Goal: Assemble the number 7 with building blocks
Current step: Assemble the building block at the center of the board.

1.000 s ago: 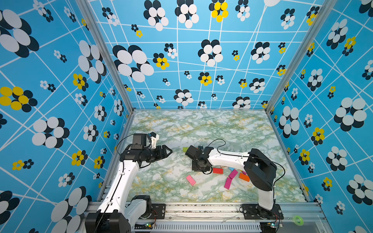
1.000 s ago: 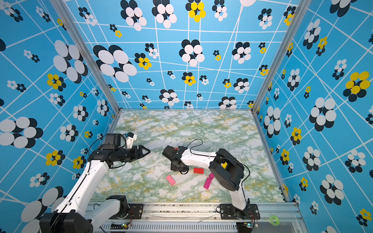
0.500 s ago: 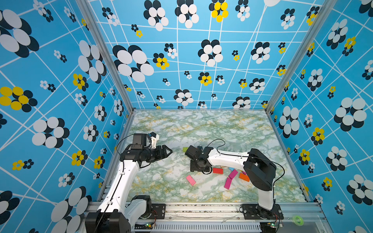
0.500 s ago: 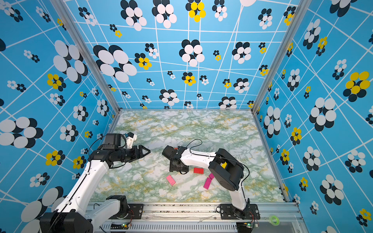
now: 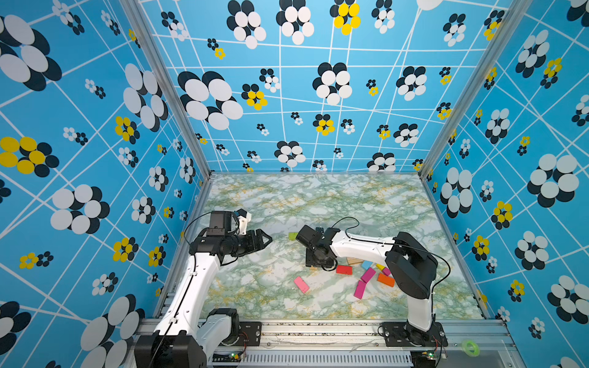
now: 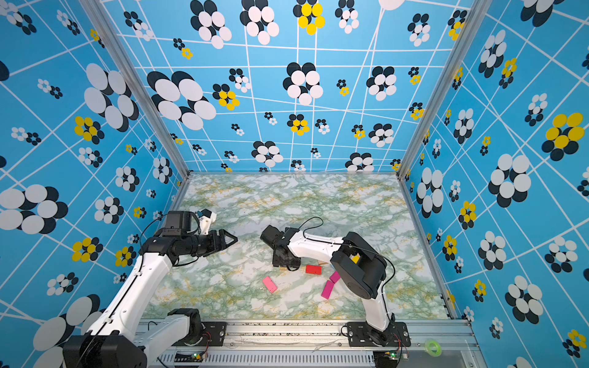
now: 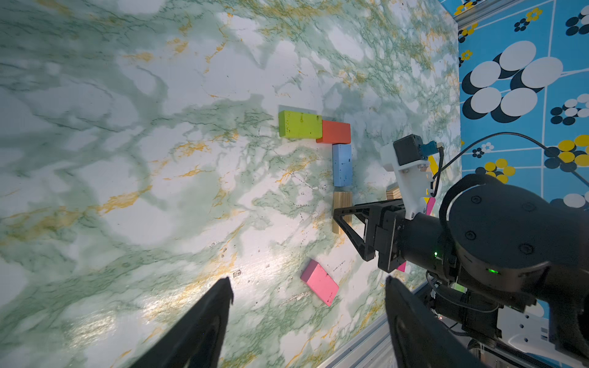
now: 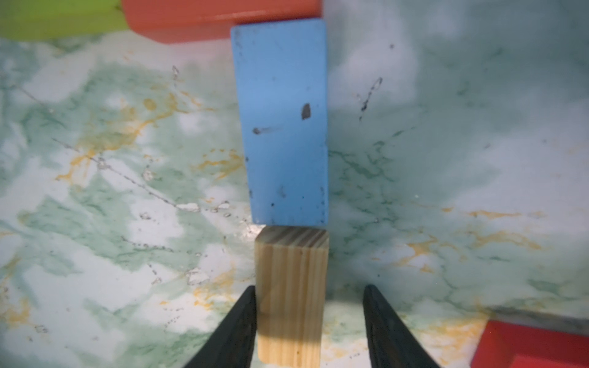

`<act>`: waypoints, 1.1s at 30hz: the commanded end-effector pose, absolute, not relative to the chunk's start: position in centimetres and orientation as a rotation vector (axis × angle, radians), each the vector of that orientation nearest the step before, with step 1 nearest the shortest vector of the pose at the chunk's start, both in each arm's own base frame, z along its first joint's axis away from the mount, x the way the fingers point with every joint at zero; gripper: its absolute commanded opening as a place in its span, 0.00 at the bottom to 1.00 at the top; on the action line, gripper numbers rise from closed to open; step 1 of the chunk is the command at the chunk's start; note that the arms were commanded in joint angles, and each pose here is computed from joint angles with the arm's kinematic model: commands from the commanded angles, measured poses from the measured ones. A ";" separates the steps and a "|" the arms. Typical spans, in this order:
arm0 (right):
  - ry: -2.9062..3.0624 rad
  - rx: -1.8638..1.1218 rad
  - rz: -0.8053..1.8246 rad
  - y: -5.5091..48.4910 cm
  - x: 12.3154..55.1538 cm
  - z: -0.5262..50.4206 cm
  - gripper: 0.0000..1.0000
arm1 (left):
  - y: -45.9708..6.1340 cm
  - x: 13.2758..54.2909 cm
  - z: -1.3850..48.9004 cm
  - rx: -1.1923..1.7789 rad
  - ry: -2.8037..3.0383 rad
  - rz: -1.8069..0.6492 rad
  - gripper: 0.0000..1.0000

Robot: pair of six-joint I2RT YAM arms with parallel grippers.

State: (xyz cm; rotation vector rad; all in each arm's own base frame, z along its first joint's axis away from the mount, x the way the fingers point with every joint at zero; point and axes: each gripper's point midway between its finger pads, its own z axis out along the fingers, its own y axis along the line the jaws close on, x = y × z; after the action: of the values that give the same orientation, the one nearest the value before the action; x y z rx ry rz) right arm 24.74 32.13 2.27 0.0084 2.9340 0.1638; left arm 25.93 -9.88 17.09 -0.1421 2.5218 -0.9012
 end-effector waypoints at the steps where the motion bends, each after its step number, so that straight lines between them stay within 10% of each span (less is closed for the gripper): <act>1: 2.936 -0.025 0.126 31.9 24.9 2.2 0.55 | -10.0 25.8 16.7 -0.121 2.527 -0.913 0.79; 33: 2.926 -0.056 0.157 32.9 25.3 2.3 0.31 | -10.1 25.7 16.6 -0.120 2.530 -0.918 0.79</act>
State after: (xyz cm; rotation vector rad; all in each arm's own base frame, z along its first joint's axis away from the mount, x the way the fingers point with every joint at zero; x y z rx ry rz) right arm 25.11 32.74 2.52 -0.0459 2.9257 0.1766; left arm 25.96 -9.89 16.98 -0.1438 2.5261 -0.9021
